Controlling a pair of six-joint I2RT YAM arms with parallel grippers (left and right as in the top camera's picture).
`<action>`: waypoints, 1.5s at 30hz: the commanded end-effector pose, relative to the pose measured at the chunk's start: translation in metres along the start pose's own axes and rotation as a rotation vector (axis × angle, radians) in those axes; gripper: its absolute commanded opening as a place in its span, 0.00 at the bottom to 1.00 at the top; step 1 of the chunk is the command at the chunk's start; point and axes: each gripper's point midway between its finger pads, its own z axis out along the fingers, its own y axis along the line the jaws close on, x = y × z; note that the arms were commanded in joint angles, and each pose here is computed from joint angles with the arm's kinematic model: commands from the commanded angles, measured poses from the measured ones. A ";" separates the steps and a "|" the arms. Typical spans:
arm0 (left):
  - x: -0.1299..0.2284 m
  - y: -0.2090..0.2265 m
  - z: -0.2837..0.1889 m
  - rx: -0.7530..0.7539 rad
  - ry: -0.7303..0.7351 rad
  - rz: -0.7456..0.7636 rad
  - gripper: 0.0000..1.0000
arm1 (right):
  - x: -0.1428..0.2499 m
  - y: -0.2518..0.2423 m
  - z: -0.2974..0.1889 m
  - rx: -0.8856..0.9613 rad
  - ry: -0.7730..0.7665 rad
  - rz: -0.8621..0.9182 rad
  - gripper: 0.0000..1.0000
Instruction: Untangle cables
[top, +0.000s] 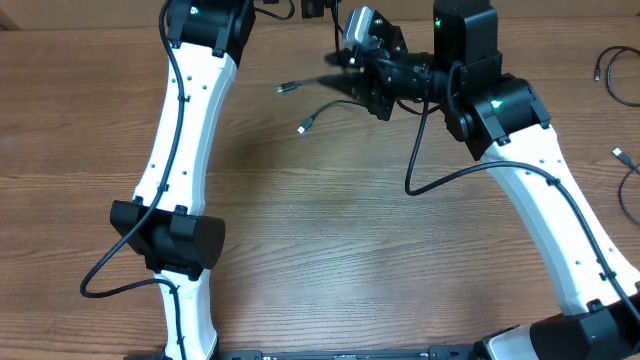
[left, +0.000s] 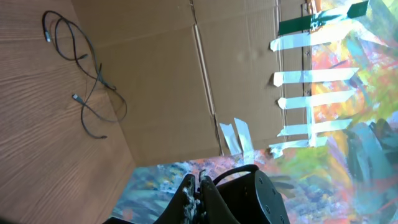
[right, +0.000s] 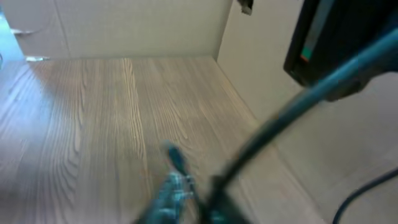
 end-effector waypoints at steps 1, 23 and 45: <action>0.006 -0.010 0.000 0.013 0.016 0.159 0.04 | 0.005 -0.007 -0.001 0.033 0.024 0.053 0.04; -0.036 0.052 -0.133 -1.083 -0.548 0.600 1.00 | 0.029 -0.179 -0.232 1.343 0.167 0.365 0.04; -0.012 0.068 -0.135 -1.146 -0.457 0.540 1.00 | -0.132 -0.099 -0.561 2.075 -0.006 0.044 0.04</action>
